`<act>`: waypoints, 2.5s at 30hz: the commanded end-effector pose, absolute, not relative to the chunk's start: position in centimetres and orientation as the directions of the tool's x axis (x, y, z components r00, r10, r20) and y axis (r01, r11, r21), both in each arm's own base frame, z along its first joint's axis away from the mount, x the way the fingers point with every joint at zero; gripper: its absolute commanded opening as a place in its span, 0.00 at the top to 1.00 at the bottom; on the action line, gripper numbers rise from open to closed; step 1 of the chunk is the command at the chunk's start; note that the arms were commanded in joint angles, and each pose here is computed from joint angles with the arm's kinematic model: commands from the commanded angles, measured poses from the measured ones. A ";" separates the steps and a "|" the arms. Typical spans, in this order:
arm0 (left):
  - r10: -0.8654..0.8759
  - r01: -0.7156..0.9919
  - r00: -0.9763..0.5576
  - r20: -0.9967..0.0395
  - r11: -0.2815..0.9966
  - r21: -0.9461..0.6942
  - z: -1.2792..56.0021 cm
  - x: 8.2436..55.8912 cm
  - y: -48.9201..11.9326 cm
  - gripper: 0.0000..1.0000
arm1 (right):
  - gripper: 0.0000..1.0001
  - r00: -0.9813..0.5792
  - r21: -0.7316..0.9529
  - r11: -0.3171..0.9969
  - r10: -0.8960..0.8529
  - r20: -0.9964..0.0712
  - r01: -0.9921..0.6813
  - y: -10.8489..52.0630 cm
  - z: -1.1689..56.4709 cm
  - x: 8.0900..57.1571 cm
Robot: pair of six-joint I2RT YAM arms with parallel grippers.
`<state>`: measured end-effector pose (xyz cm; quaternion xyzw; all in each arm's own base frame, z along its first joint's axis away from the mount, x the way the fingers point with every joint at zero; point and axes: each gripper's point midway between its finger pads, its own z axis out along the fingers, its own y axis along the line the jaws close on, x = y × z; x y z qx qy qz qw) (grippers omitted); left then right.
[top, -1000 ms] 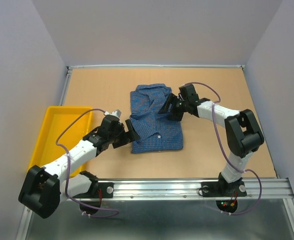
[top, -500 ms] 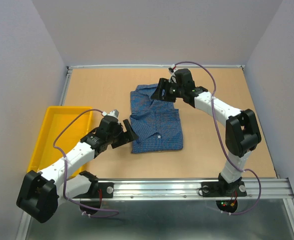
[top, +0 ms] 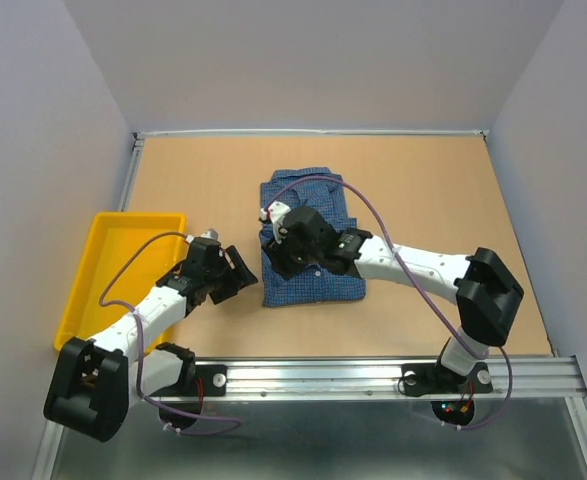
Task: Fold and stack the long sleeve shirts
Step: Fold the shirt
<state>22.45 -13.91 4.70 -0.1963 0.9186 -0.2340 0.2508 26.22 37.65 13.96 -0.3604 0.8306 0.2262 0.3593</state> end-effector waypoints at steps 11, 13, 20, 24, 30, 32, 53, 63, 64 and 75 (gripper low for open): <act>-0.490 -0.225 -0.793 -0.363 0.788 -0.573 4.1 21.8 -14.1 0.24 | 0.54 -0.284 -0.262 0.582 -0.680 -0.676 -0.770 40.5 8.5 26.4; -0.489 -0.223 -0.793 -0.362 0.787 -0.576 4.1 21.8 -14.1 0.24 | 0.54 -0.272 -0.309 0.585 -0.698 -0.662 -0.750 40.5 8.0 26.7; -0.486 -0.215 -0.797 -0.360 0.784 -0.583 4.3 21.8 -14.3 0.24 | 0.58 -0.237 -0.431 0.584 -0.742 -0.627 -0.688 40.2 7.6 27.4; -0.489 -0.215 -0.795 -0.361 0.781 -0.586 4.3 21.7 -14.3 0.24 | 0.73 -0.236 -0.456 0.600 -0.739 -0.631 -0.658 39.8 8.2 27.8; -0.483 -0.209 -0.798 -0.360 0.782 -0.587 4.4 21.7 -14.4 0.24 | 0.84 -0.222 -0.495 0.624 -0.729 -0.648 -0.604 39.5 10.1 29.0; -0.482 -0.206 -0.799 -0.358 0.781 -0.590 4.4 21.6 -14.5 0.24 | 0.86 -0.220 -0.521 0.629 -0.734 -0.643 -0.577 39.1 10.6 29.8; -0.446 -0.133 -0.805 -0.392 0.779 -0.613 6.4 22.5 -15.3 0.23 | 0.63 -0.438 -0.430 0.881 -0.472 -0.765 -0.198 27.7 14.8 40.1; -0.404 0.059 -0.765 -0.502 0.733 -0.678 14.3 28.8 -19.0 0.25 | 0.52 -0.545 0.076 0.955 -0.098 -0.832 -0.288 28.0 17.6 38.7; -0.392 0.091 -0.762 -0.515 0.723 -0.685 14.9 29.4 -19.7 0.35 | 0.52 -0.562 0.111 0.955 -0.066 -0.824 -0.276 27.4 17.6 39.2; -0.337 0.094 -0.835 -0.434 0.690 -0.717 10.4 36.5 -25.0 0.52 | 0.71 -0.739 0.498 0.835 0.180 -0.650 -0.235 24.3 12.6 41.0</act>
